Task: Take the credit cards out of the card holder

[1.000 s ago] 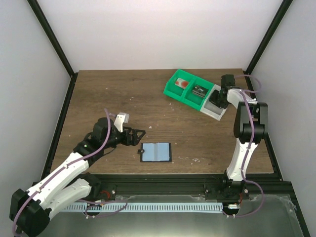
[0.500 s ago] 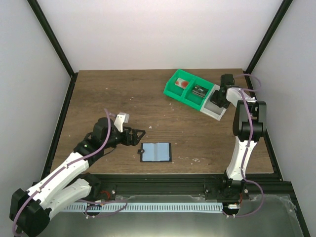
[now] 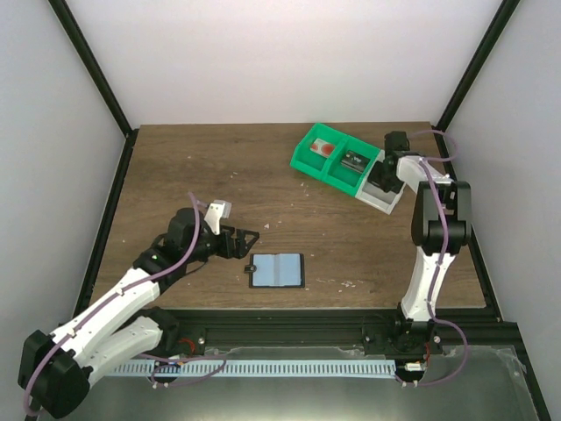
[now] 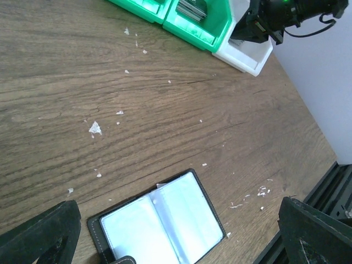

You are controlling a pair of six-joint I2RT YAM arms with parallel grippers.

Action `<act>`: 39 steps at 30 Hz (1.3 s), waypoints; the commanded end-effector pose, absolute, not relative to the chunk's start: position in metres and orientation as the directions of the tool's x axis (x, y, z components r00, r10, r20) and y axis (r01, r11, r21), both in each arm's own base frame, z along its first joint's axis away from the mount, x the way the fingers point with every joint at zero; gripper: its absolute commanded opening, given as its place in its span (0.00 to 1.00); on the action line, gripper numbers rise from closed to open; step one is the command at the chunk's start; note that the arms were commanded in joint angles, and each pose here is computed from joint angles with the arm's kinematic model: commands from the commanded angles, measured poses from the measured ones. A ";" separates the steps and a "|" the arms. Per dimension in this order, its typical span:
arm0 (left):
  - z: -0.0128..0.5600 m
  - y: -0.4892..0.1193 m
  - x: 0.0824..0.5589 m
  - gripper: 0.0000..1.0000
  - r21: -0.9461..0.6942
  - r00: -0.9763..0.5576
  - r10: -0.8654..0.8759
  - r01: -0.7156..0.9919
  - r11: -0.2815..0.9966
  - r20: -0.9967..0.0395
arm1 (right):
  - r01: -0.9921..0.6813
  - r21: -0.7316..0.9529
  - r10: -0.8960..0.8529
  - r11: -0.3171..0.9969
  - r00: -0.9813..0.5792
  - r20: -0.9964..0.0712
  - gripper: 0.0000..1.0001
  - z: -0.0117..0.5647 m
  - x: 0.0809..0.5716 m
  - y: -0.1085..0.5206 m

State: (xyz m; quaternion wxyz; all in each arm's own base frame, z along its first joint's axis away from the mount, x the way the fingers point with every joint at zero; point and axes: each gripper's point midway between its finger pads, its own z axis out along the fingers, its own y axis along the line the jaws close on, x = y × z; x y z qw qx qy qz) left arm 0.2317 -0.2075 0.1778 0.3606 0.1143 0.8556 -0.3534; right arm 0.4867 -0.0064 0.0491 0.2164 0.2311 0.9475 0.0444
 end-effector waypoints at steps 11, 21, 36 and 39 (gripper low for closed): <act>0.131 -0.242 0.206 0.76 -0.754 -0.883 -0.060 0.360 0.549 -0.465 | 0.206 0.405 0.397 0.891 -0.788 -0.471 0.16 0.160 0.403 0.047; 0.093 -0.251 0.201 0.82 -0.833 -0.941 -0.095 0.237 0.500 -0.325 | -0.016 0.651 0.346 0.759 -0.837 -0.424 0.22 0.181 0.317 0.139; 0.052 -0.245 0.217 0.73 -0.754 -0.951 -0.082 0.182 0.631 -0.298 | -0.099 0.735 0.091 0.671 -0.973 -0.214 0.23 0.097 0.223 0.269; 0.050 -0.240 0.220 0.72 -0.720 -0.946 -0.080 0.182 0.670 -0.313 | -0.108 0.736 0.039 0.668 -0.983 -0.180 0.22 0.083 0.214 0.288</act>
